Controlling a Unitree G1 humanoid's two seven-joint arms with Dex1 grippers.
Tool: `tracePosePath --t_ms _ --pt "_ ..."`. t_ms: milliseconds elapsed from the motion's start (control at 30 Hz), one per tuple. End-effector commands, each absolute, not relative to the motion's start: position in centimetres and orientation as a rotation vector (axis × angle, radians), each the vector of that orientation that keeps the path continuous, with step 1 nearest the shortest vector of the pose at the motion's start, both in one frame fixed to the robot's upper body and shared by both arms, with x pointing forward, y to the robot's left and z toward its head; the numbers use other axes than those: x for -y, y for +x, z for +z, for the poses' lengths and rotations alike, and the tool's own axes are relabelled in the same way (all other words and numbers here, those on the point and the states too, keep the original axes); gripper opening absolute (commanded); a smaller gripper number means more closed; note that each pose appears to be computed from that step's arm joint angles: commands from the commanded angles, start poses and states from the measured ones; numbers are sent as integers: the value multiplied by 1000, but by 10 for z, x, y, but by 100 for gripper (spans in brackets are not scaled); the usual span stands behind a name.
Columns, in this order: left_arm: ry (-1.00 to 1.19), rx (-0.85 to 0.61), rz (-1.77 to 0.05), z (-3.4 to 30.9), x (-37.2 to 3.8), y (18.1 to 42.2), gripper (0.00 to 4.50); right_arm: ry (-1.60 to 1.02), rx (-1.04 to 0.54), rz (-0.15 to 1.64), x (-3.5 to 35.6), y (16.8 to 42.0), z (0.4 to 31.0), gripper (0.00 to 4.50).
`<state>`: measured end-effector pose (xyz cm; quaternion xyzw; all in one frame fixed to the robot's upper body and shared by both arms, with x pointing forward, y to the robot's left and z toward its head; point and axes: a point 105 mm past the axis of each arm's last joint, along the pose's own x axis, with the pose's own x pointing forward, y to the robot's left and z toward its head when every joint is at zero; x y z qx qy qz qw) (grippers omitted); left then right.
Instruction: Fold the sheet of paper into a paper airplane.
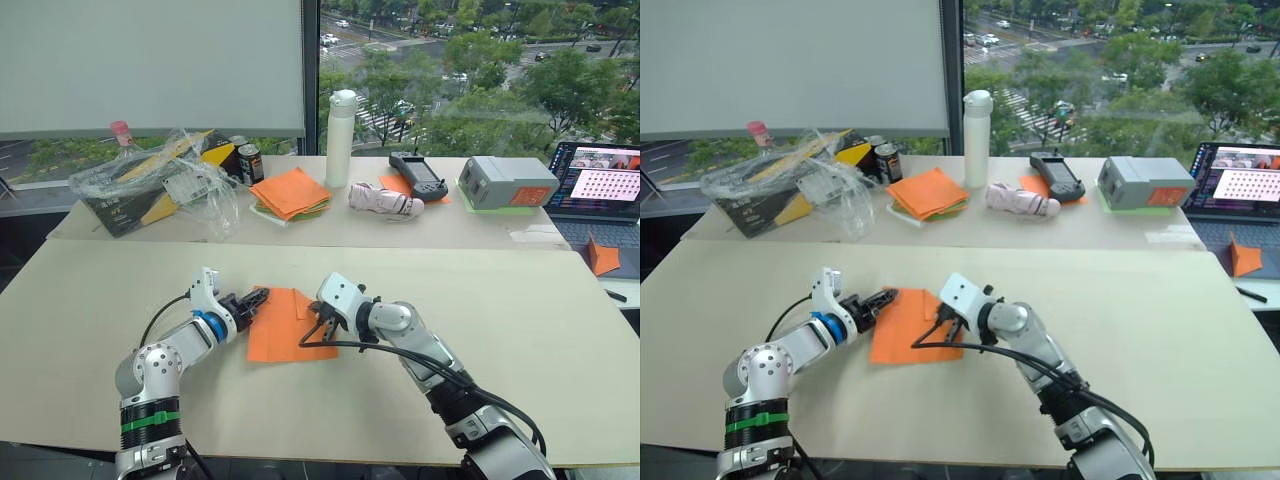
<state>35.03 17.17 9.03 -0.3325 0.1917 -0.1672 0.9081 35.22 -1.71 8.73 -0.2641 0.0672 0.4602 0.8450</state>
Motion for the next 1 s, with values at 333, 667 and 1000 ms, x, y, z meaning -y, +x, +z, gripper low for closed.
tracePosePath --t_ms 333,667,1000 --pt "-689 -379 -397 100 -167 350 180 -571 -185 964 21 350 75 0" --pt "-708 -362 -400 103 -167 349 154 -574 -186 967 21 350 75 0" --pt "-646 -327 -378 115 -173 351 3 -574 -187 971 20 349 74 0"
